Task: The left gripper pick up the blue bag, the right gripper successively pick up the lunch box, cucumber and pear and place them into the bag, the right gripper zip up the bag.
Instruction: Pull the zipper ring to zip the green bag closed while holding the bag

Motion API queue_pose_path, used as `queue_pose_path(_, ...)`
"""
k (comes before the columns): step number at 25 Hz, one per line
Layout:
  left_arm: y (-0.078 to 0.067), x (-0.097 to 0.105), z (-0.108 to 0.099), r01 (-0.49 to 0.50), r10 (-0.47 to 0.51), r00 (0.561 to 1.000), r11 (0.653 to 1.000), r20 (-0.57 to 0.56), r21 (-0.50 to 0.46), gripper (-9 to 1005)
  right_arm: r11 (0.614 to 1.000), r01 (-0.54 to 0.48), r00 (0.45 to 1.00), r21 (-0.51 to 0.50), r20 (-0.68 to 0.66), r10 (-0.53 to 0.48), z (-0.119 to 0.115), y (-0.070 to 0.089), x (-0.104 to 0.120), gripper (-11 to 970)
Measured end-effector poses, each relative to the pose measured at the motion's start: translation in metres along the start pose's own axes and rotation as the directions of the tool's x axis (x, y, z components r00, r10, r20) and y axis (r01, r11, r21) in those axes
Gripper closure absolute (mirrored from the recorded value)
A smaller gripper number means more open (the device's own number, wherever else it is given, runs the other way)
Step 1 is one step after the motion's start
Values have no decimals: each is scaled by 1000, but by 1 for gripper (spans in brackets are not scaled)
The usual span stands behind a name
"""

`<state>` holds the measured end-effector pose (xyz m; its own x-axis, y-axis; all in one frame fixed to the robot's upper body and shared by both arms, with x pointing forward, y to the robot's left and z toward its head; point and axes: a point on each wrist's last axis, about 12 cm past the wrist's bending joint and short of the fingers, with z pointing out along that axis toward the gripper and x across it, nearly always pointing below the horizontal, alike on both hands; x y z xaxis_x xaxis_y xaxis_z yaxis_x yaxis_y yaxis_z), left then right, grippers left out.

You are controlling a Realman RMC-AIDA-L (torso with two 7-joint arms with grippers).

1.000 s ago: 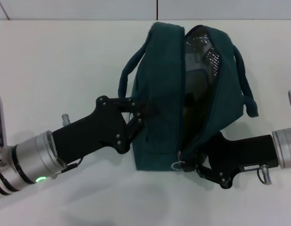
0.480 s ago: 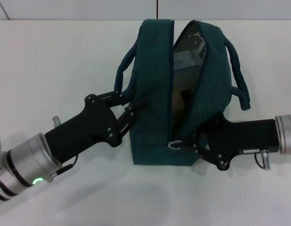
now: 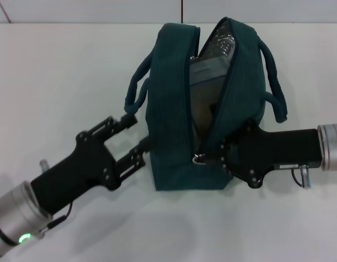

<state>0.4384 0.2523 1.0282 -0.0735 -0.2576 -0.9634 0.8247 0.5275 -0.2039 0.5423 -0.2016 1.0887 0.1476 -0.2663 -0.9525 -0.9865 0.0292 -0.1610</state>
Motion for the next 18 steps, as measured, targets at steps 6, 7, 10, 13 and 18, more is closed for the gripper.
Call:
queue_pose_path(6, -11, 14, -16, -18, 16, 997, 1000, -71, -17, 383, 999, 24, 998, 35, 49, -25, 0, -3, -5, 939)
queue_pose_path(7, -13, 16, -16, -13, 12, 996, 1000, -86, -2, 384, 999, 25, 998, 36, 50, -26, 0, -3, -6, 939)
queue_pose_path(10, -15, 22, -16, -2, 4, 991, 1000, -137, 9, 387, 999, 26, 998, 42, 60, -29, 0, -4, -6, 939)
queue_pose_path(13, -14, 29, -13, 6, -7, 984, 1000, -176, -10, 389, 999, 26, 997, 44, 68, -29, 1, -4, -7, 939)
queue_pose_path(18, -12, 35, 0, 33, -36, 978, 999, -207, -18, 391, 999, 20, 996, 45, 87, -24, 2, -3, -9, 939)
